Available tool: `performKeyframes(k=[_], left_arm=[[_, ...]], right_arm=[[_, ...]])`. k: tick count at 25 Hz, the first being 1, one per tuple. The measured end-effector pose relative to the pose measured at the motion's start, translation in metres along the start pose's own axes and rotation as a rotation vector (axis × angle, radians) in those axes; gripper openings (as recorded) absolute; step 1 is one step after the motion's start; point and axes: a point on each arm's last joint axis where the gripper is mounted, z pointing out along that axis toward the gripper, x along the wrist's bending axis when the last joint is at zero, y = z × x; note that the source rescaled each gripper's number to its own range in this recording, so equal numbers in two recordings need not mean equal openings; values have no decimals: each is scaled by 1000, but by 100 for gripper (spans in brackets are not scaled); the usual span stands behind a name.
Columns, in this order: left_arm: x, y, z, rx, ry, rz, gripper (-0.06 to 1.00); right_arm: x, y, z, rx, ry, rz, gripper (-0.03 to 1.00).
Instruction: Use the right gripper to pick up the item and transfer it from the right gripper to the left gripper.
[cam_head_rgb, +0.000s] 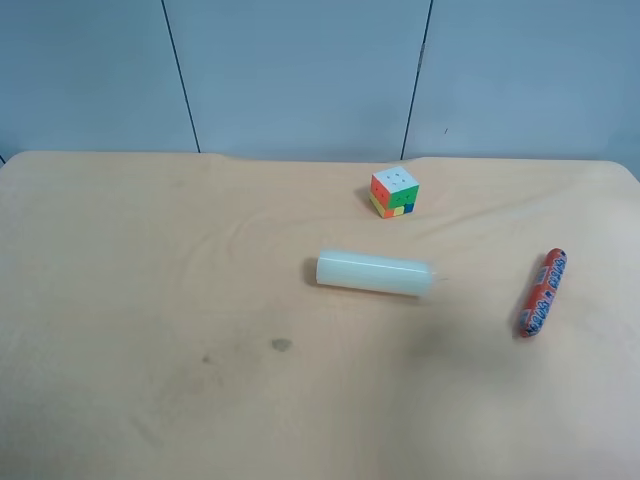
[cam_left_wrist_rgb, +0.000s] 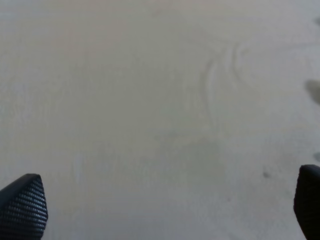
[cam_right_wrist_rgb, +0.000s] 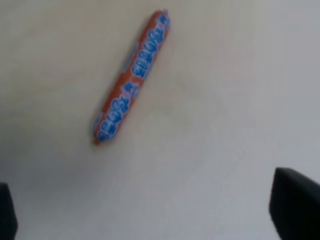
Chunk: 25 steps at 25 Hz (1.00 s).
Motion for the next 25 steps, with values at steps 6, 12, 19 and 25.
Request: performKeyframes(k=[6, 12, 19, 25], left_arm=[[0, 0, 0, 0, 0, 0, 100], [0, 0, 0, 0, 0, 0, 100], [0, 0, 0, 0, 0, 0, 100], [0, 0, 0, 0, 0, 0, 100]], right_arm=[[-1, 15, 38, 109, -88, 70, 100], [0, 19, 67, 206, -135, 140, 100], [6, 22, 104, 176, -105, 236, 100], [10, 9, 128, 118, -50, 316, 99]])
